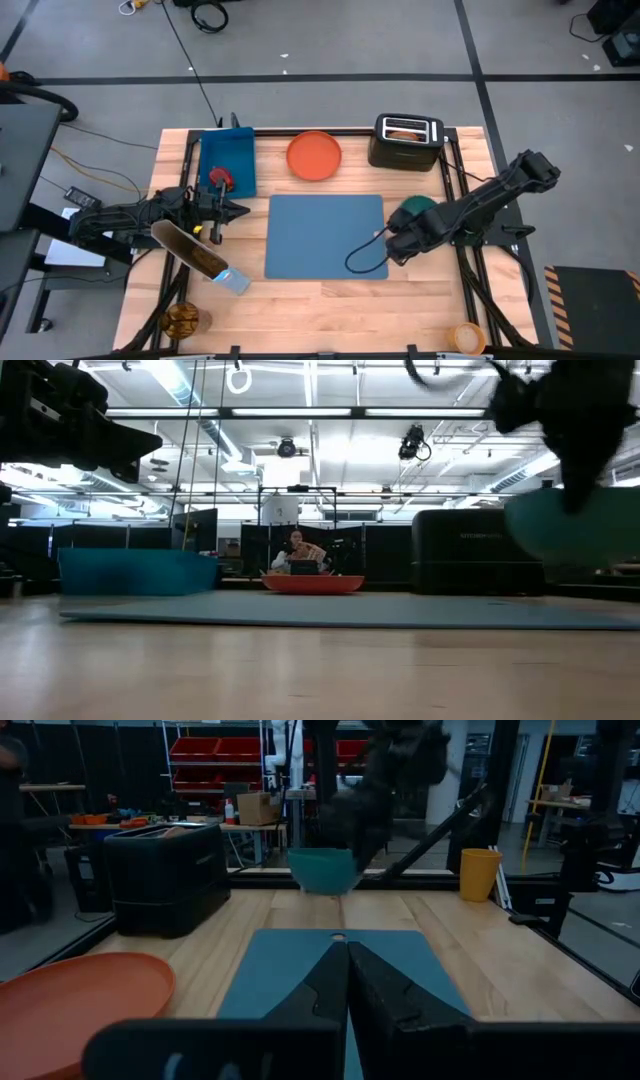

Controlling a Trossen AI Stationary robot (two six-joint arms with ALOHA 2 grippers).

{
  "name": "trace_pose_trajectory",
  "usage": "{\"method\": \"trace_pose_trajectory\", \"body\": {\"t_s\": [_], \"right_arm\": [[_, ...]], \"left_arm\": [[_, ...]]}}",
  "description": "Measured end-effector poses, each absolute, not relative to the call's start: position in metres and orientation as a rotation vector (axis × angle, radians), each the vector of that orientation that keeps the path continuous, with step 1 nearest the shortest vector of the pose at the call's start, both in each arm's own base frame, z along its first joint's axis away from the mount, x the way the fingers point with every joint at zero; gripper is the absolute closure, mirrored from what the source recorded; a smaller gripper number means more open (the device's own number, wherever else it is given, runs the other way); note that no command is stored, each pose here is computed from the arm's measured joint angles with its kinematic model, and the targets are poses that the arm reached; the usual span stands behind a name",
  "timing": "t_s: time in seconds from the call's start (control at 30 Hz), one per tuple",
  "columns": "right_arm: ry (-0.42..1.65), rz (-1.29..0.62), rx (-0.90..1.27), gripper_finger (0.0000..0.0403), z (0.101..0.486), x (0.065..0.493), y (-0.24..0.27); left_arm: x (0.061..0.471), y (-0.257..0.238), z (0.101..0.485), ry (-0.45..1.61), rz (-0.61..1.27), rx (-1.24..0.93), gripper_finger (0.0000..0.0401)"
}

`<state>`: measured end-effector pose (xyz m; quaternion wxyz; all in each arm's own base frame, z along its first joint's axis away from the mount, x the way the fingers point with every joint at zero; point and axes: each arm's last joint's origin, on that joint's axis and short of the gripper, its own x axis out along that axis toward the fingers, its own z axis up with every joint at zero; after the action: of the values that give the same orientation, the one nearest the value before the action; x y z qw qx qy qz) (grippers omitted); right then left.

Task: Arrange a breakfast setting
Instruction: Put the green bowl on the blue table mat

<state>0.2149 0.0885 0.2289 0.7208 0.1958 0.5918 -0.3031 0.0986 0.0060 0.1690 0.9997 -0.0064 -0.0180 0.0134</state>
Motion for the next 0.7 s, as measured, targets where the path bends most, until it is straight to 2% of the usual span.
{"method": "trace_pose_trajectory", "body": {"t_s": [0.17, 0.33, 0.53, 0.7], "right_arm": [[1.268, -0.427, 0.113, 0.0390, 0.256, 0.256, 0.097], [1.242, -0.135, -0.182, 0.0390, 0.258, 0.305, 0.104], [1.208, 0.146, -0.326, 0.0390, 0.238, 0.353, 0.105], [1.242, 0.281, -0.437, 0.0387, 0.222, 0.375, 0.100]], "left_arm": [[0.099, 0.006, 0.169, -0.036, 0.027, -0.013, 0.0388], [0.099, 0.006, 0.169, -0.036, 0.027, -0.013, 0.0388], [0.099, 0.006, 0.169, -0.036, 0.027, -0.013, 0.0388], [0.099, 0.006, 0.169, -0.036, 0.027, -0.013, 0.0388]]}}
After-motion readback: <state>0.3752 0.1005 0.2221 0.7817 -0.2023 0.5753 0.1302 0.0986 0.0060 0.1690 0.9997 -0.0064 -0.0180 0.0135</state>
